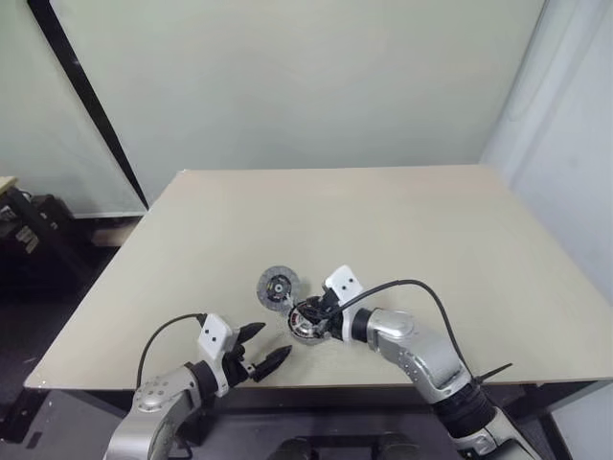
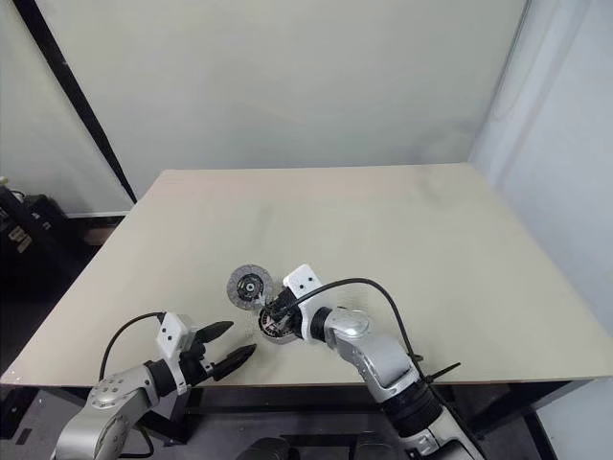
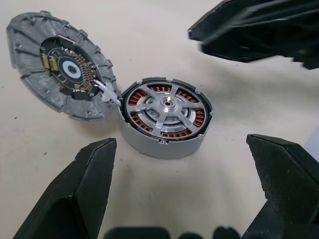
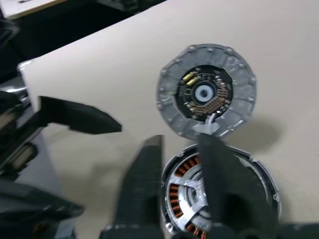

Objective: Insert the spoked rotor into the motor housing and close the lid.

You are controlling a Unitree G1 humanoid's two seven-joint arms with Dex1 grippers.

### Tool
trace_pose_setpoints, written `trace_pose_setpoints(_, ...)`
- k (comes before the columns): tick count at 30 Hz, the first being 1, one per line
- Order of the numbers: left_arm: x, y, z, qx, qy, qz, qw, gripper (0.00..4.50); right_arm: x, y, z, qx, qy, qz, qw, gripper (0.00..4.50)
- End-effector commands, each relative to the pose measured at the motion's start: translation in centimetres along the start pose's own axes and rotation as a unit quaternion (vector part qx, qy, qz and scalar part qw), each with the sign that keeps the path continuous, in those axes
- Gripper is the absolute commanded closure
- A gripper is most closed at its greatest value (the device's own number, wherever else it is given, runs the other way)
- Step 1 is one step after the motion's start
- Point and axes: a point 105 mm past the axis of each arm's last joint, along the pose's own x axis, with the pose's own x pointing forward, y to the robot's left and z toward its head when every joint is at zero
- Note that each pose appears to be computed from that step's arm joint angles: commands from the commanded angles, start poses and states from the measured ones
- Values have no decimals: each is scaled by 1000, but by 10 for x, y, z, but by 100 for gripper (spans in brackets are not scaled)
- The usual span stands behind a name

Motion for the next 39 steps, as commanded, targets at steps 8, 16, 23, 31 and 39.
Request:
trace_pose_setpoints(8,1,1,11,16,-18,0,1000,0,19,-11,-57,-50,81,-23,995,449)
trace_pose_setpoints(16,0,1,12,13,-22,8,1000,0,9,-14,2,-46,-17,-6,999,432)
trace_pose_setpoints(23,2,11,21,-54,-20,46,997,132,-15,-19,11,-223,57,41,972,217)
trace_pose_setpoints(31,2,17,35,-100,-2,65,993,411,-31,-10,7,-372,152,133,906,142)
trace_pose_setpoints(39,6,14,21,-127,103,70,984,449,-32,-7,2,-451,239,187,839,142)
